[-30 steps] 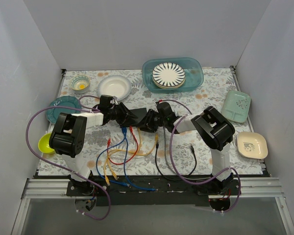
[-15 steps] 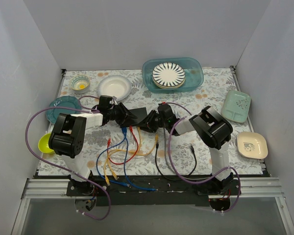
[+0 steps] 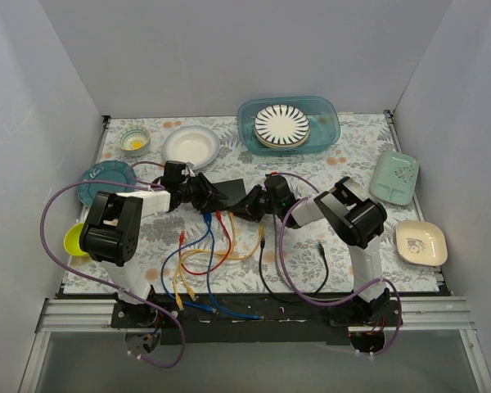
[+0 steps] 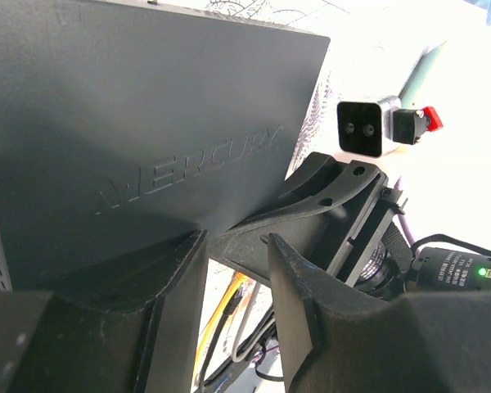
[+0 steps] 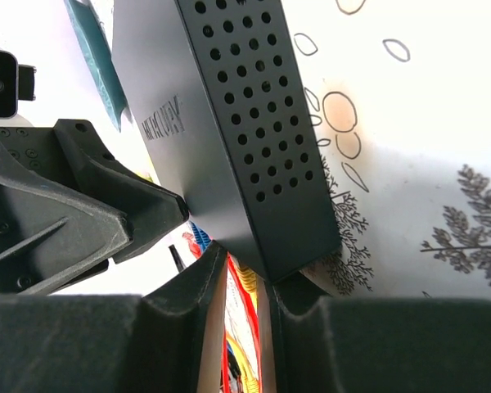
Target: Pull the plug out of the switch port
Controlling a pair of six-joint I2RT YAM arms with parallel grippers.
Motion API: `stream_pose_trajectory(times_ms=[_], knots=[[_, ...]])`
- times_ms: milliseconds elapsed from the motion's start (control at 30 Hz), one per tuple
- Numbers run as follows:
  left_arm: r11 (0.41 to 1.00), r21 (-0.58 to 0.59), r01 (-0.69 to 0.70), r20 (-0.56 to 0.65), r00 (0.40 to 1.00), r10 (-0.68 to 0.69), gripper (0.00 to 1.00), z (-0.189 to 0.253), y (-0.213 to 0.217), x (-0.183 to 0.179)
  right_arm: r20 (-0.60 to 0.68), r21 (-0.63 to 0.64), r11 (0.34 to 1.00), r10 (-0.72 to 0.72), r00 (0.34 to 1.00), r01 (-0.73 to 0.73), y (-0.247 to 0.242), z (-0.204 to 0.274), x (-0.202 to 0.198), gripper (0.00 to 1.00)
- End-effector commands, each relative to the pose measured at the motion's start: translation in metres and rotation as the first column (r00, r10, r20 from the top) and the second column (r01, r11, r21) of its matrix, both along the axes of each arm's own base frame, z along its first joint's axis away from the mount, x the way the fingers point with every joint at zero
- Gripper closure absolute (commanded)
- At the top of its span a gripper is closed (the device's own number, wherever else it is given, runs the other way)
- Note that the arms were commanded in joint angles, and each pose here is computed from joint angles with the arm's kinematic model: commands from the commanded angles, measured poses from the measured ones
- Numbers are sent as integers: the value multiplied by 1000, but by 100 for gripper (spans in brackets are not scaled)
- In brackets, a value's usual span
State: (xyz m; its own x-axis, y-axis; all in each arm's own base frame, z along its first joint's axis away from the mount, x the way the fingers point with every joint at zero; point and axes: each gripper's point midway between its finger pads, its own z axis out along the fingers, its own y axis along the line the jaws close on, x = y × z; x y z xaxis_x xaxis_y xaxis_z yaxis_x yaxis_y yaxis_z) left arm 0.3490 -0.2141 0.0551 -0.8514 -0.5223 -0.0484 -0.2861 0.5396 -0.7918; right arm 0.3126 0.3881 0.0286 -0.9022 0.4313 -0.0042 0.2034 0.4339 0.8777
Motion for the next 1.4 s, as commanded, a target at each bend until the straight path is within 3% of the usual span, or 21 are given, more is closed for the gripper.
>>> stream_pose_trajectory(times_ms=[0,67,433,567,667,800,900,1033,1067,1200,1300,1367], knots=[[996,88,-21,-78,997,28,64,-27,16,-18,10,-37,999,-11,1000,11,-9,-16,0,93],[996,86,-22,-82,996,29,64,-27,15,-18,27,-54,998,32,999,-31,-8,-18,-5,99],[996,76,-38,-104,993,46,64,-32,14,-16,-47,-138,955,259,965,-263,-33,-50,-67,99],[996,73,-46,-90,995,53,64,-27,15,-11,-7,-184,952,246,969,-243,-57,-44,-74,99],[996,75,-55,-73,995,61,64,-24,19,-7,50,-297,937,210,976,-186,-93,-33,-66,99],[995,73,-63,-56,996,67,64,-18,21,-4,89,-504,852,216,972,-143,-148,-28,-59,99],[995,74,-71,-48,996,75,64,-16,23,-3,156,-552,825,244,957,-120,-154,-12,-48,99],[995,58,-81,-6,997,82,64,-6,23,4,324,-497,866,247,913,-58,-129,38,-21,64],[995,56,-86,1,996,86,63,-3,24,5,351,-494,868,249,903,-48,-123,48,-16,61],[993,52,-111,57,993,108,63,17,27,14,461,-434,897,296,837,-78,-75,100,3,57],[987,59,-147,92,986,141,61,29,33,19,467,-370,917,324,823,-151,-43,103,2,56],[984,68,-165,103,982,157,61,31,38,24,403,-330,914,364,840,-237,-27,83,-5,56]])
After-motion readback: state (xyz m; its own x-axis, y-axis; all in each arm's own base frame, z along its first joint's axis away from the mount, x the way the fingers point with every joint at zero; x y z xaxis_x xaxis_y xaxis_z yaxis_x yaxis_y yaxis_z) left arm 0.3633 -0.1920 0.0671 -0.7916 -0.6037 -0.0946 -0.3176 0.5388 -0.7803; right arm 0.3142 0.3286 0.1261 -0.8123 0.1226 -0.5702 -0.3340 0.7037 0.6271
